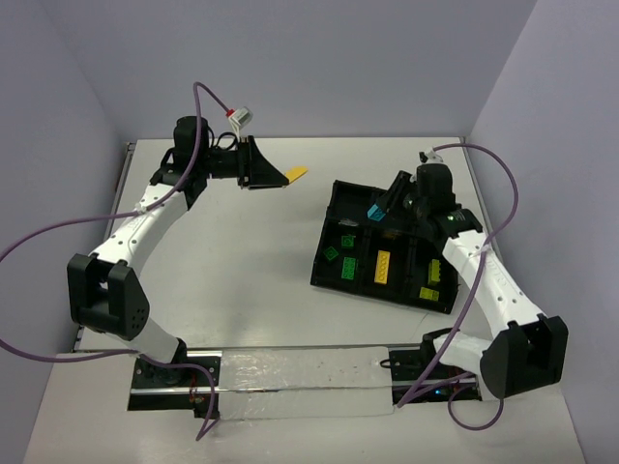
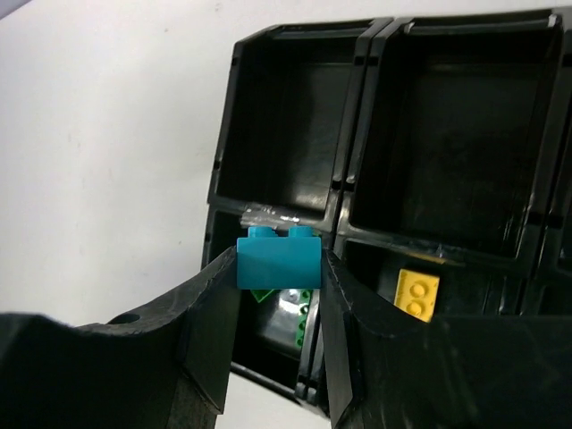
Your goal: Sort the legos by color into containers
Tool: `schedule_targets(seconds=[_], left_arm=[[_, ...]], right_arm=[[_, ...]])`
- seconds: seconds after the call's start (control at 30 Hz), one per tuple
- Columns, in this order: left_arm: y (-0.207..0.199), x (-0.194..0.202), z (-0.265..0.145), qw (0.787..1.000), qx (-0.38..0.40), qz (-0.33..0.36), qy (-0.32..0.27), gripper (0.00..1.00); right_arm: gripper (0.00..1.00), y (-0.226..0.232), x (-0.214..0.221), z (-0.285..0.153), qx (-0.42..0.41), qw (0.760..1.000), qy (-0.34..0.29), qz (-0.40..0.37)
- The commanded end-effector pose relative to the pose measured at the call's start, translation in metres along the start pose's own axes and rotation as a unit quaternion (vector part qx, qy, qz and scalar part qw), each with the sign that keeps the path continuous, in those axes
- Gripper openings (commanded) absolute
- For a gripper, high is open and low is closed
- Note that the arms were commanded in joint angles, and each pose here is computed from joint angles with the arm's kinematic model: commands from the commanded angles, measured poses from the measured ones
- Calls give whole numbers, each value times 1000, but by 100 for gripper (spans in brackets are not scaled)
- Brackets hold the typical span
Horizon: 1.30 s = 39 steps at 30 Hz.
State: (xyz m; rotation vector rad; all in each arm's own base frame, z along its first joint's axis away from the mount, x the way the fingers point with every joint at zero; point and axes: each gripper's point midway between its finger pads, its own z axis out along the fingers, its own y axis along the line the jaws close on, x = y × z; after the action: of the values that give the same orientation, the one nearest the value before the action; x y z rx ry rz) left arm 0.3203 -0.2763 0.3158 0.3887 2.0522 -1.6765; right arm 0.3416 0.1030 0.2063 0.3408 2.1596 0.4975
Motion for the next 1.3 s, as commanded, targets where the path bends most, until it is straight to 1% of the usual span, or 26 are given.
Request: schedule_targets(seconds=[0.0,0.23,0.43,0.57,0.6,0.63,0.67,0.7,0.77,0.83,0.9,0.97,1.13,1.23,1.27], left_arm=[[-19,-19,-5,999,-4,40,-24,0],[-21,-24,-5,999,-5,37,-27,0],[-23,-24,-6,999,-7,37,-28,0],[-29,-22,-10,998,-12,43,-33,0],[-29,-22,-11,998,-15,44,-35,0],[-29,-20,-12,998,-17,43,-35,0],[-29,-19,-12,998,-19,42,-35,0],[-29,-18,-13,998,-20,42,-36,0],[-31,-16,-14,998,-23,43,-38,0],[-32,-12,-10,998,-22,44,-34,0],[-31,-10,-5,998,-23,45,-33,0],[-32,-5,7,999,-21,45,-21,0],[-35,18,42,999,-2,42,22,0],[-32,31,61,998,7,34,46,0],[-31,38,70,998,13,33,58,0]], right_arm=[[22,1,-27,10,21,999,-24,-12],[22,15,-30,38,-4,1000,-1,6],[24,23,-41,64,-23,999,-22,14],[25,22,-41,83,-15,1000,-16,17],[29,20,-39,87,-12,1000,-13,18],[31,19,-38,90,-10,1000,-10,20],[37,18,-34,95,-8,1000,-3,21],[44,18,-31,99,-8,1000,3,21],[62,22,-27,101,-13,1000,11,17],[77,29,-25,100,-17,1000,18,6],[81,34,-28,96,-17,1000,13,-4],[84,38,-33,88,-18,1000,3,-7],[84,38,-47,57,-13,999,-32,-2],[84,24,-50,39,14,998,-56,5],[84,15,-53,30,33,997,-73,10]])
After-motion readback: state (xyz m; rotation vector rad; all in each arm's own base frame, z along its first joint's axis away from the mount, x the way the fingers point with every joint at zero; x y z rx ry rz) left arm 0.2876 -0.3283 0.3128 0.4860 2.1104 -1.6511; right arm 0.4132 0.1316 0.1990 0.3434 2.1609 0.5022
